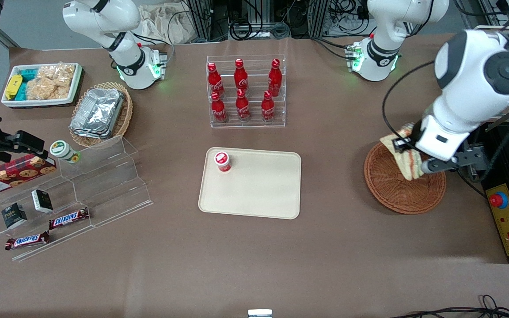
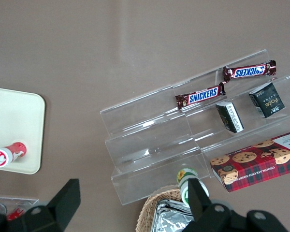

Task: Place sandwich from basket to tray
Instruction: 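Lift the sandwich and carry it with the left gripper toward the cream tray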

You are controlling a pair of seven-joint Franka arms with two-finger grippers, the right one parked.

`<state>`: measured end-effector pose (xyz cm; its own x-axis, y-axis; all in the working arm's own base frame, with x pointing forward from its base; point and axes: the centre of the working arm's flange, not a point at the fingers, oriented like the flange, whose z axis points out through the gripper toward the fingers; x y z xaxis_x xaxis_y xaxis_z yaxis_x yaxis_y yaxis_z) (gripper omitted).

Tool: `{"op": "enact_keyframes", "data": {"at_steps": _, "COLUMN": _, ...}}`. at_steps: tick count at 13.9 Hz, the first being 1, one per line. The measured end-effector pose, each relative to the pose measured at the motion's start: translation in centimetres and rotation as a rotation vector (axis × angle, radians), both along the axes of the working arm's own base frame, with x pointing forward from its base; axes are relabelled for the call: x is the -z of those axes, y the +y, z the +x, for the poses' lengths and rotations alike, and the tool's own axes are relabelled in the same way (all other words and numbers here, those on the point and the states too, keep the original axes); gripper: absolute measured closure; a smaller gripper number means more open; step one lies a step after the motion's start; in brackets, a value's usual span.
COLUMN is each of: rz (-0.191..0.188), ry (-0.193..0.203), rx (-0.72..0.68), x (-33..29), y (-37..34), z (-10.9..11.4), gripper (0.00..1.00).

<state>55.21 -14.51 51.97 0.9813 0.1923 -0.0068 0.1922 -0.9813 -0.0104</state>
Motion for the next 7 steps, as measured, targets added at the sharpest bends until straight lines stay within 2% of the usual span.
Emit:
{"op": "enact_keyframes", "data": {"at_steps": 3, "rz": 0.012, "ry": -0.011, "rx": 0.035, "x": -1.0, "y": -6.6, "z": -1.6, "gripper": 0.74}}
{"op": "enact_keyframes", "data": {"at_steps": 7, "rz": 0.053, "ry": 0.018, "rx": 0.084, "x": 3.3, "y": -15.8, "z": -3.2, "gripper": 0.74}}
